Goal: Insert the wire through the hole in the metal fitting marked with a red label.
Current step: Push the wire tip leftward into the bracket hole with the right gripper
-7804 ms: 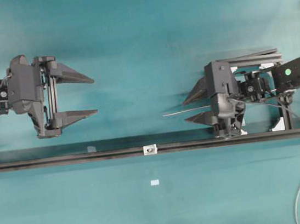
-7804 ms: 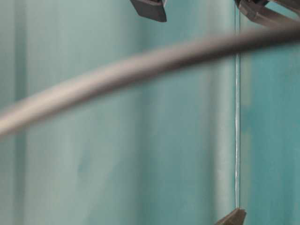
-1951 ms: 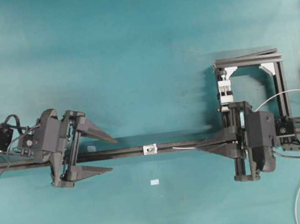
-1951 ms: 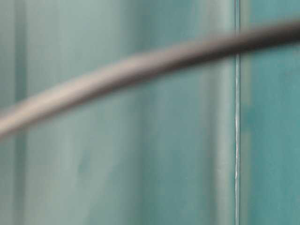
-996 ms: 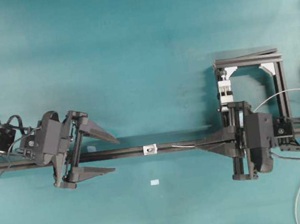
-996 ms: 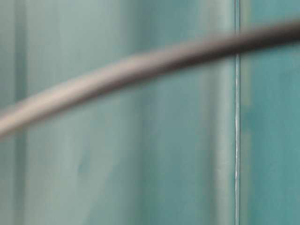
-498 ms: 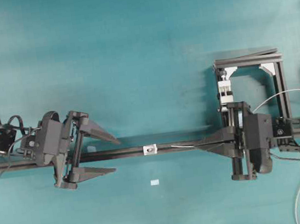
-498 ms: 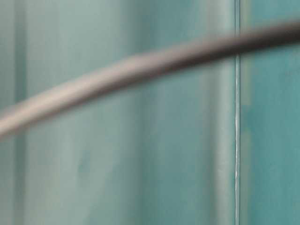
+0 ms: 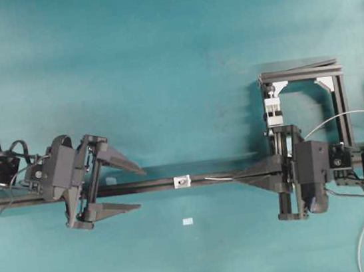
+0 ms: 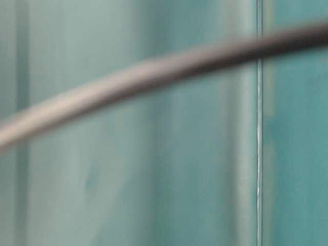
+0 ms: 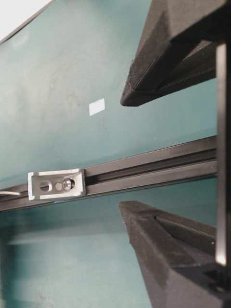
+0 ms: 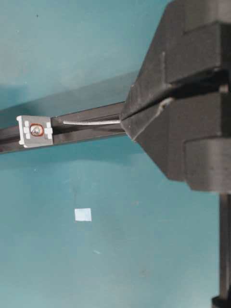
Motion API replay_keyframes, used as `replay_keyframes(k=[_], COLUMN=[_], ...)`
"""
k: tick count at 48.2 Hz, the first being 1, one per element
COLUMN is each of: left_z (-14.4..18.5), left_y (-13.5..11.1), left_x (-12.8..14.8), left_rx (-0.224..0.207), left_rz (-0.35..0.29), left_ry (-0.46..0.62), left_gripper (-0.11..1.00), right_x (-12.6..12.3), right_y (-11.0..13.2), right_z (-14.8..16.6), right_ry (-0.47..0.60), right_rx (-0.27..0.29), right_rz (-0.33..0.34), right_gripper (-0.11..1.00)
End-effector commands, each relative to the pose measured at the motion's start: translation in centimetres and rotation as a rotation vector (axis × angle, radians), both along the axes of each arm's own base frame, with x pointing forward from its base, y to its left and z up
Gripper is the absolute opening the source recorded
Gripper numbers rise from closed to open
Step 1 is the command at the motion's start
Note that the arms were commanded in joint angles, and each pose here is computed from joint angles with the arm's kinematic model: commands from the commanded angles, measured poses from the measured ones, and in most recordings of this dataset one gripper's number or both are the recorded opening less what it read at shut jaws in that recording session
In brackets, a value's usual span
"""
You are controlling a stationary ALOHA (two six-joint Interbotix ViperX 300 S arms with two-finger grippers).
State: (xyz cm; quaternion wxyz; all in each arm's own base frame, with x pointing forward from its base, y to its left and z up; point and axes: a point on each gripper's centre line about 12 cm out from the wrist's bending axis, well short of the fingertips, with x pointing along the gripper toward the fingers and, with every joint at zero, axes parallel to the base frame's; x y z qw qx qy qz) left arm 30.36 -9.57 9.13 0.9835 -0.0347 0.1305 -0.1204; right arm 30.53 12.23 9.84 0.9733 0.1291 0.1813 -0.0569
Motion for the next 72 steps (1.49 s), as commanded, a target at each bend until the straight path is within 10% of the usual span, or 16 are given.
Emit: replay_keyframes(k=[1,72], left_z=[0.6,0.6], left_y=[0.0,-0.1], left_x=[0.4,0.5], left_rx=[-0.006,-0.005], left_rz=[0.001,0.0], left_ry=[-0.029,-0.029], left_gripper=[0.78,0.78], right_x=[0.6,2.1], right_y=[0.2,-0.1], right_z=[0.8,0.6], right_ry=[-0.032,-0.058], right_rx=[0.006,-0.025], right_rz=[0.0,0.011], right_gripper=[-0.01,-0.01])
